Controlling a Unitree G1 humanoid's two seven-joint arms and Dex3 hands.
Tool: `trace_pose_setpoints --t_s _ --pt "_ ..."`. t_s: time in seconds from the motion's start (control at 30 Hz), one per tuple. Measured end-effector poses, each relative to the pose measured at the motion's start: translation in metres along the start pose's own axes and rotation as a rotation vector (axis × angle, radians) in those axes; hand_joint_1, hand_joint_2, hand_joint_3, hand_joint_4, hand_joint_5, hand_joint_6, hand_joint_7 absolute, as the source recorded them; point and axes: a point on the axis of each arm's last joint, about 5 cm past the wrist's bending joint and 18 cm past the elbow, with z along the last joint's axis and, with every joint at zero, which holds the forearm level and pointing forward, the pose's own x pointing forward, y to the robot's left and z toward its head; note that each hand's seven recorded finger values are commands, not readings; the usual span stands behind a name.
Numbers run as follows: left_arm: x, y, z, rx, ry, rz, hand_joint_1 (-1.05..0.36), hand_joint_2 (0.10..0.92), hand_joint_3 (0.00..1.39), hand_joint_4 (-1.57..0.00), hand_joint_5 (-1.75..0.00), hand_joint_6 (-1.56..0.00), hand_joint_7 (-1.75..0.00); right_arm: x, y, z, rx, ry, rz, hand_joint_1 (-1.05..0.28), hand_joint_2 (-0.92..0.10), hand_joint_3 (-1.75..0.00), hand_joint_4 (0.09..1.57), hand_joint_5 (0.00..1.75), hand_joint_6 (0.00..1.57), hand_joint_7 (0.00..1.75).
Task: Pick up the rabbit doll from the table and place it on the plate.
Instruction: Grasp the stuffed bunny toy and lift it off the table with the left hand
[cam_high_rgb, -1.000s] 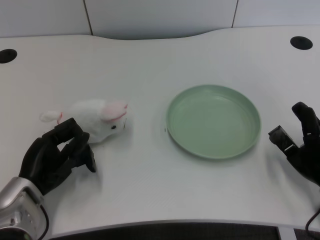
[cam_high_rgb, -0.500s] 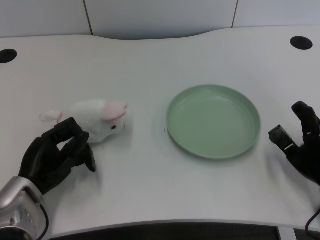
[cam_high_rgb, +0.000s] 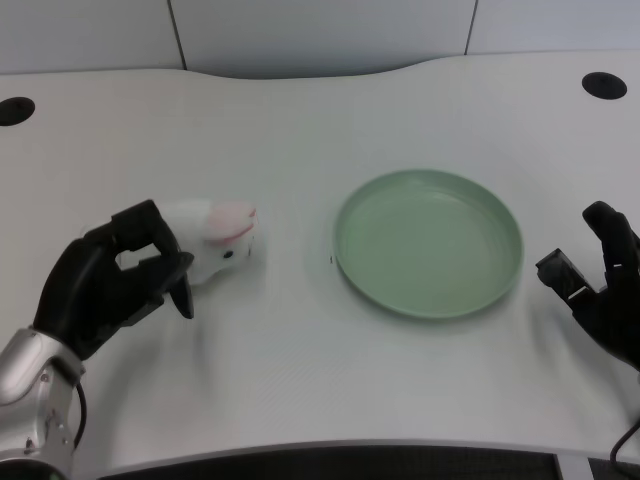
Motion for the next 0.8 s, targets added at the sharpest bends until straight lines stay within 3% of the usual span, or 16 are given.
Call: trace_pose_setpoints --t_s 0.03,0.13,0.3,0.33,0.37,0.4,0.43,0.5,0.57,0.63,0.8 --pt "0.002 -0.001 0.006 0.034 -0.035 -0.021 -0.62 0.921 0.19 -0.73 -1.75 -0.60 -1.59 0.0001 0.0001 0.0000 -0.002 0.000 0.001 -0.55 -0.92 -0.44 0.66 1.75 0.37 1.73" --pt "0.005 -0.003 0.022 0.111 -0.111 -0.068 -0.63 0.921 0.19 -0.63 -1.63 -0.74 -1.09 0.0003 0.0002 0.0000 -0.008 -0.001 0.002 -0.55 -0.92 -0.41 0.65 1.75 0.35 1.74" --pt "0.010 0.005 0.045 0.205 -0.196 -0.122 -0.59 0.921 0.20 -0.59 -1.30 -0.79 -0.71 0.0003 0.0003 0.0001 -0.010 -0.003 0.002 -0.55 -0.92 -0.40 0.65 1.75 0.36 1.74" --pt "0.012 0.006 0.047 0.223 -0.209 -0.129 -0.60 0.921 0.21 -0.56 -1.20 -0.80 -0.60 0.0003 0.0003 0.0001 -0.010 -0.004 0.002 -0.55 -0.92 -0.41 0.65 1.75 0.36 1.74" --pt "0.015 0.007 0.050 0.257 -0.227 -0.138 -0.63 0.921 0.23 -0.53 -0.93 -0.79 -0.38 0.0001 0.0002 0.0002 -0.010 -0.004 0.002 -0.55 -0.92 -0.42 0.65 1.75 0.36 1.74" --pt "0.019 0.009 0.053 0.301 -0.245 -0.149 -0.65 0.921 0.24 -0.53 -0.83 -0.79 -0.28 0.0004 0.0004 -0.0001 -0.010 -0.002 0.004 -0.55 -0.92 -0.43 0.65 1.75 0.36 1.74" --pt "0.023 0.011 0.056 0.360 -0.258 -0.165 -0.68 0.921 0.25 -0.50 -0.59 -0.74 -0.14 0.0005 0.0006 -0.0005 -0.010 -0.001 0.006 -0.55 -0.92 -0.41 0.65 1.75 0.37 1.74" --pt "0.030 0.014 0.061 0.473 -0.280 -0.188 -0.69 0.921 0.25 -0.50 -0.44 -0.71 -0.06 0.0007 0.0007 -0.0006 -0.010 -0.001 0.006 -0.55 -0.92 -0.40 0.64 1.75 0.37 1.73" --pt "0.038 0.014 0.064 0.578 -0.264 -0.184 -0.82 0.921 0.22 -0.21 -0.21 -0.35 -0.01 0.0006 0.0007 -0.0006 -0.010 -0.001 0.006 -0.55 -0.92 -0.41 0.64 1.75 0.37 1.74" --pt "0.045 0.015 0.061 0.668 -0.193 -0.168 -0.89 0.921 0.20 -0.10 -0.12 -0.21 0.00 0.0007 0.0008 -0.0010 -0.009 0.000 0.007 -0.55 -0.92 -0.41 0.64 1.75 0.36 1.74" --pt "0.059 0.011 0.052 0.821 -0.034 -0.110 -1.01 0.921 0.13 0.00 -0.02 -0.06 0.00 0.0005 0.0007 -0.0011 -0.014 0.001 0.011 -0.55 -0.92 -0.41 0.64 1.75 0.37 1.74"
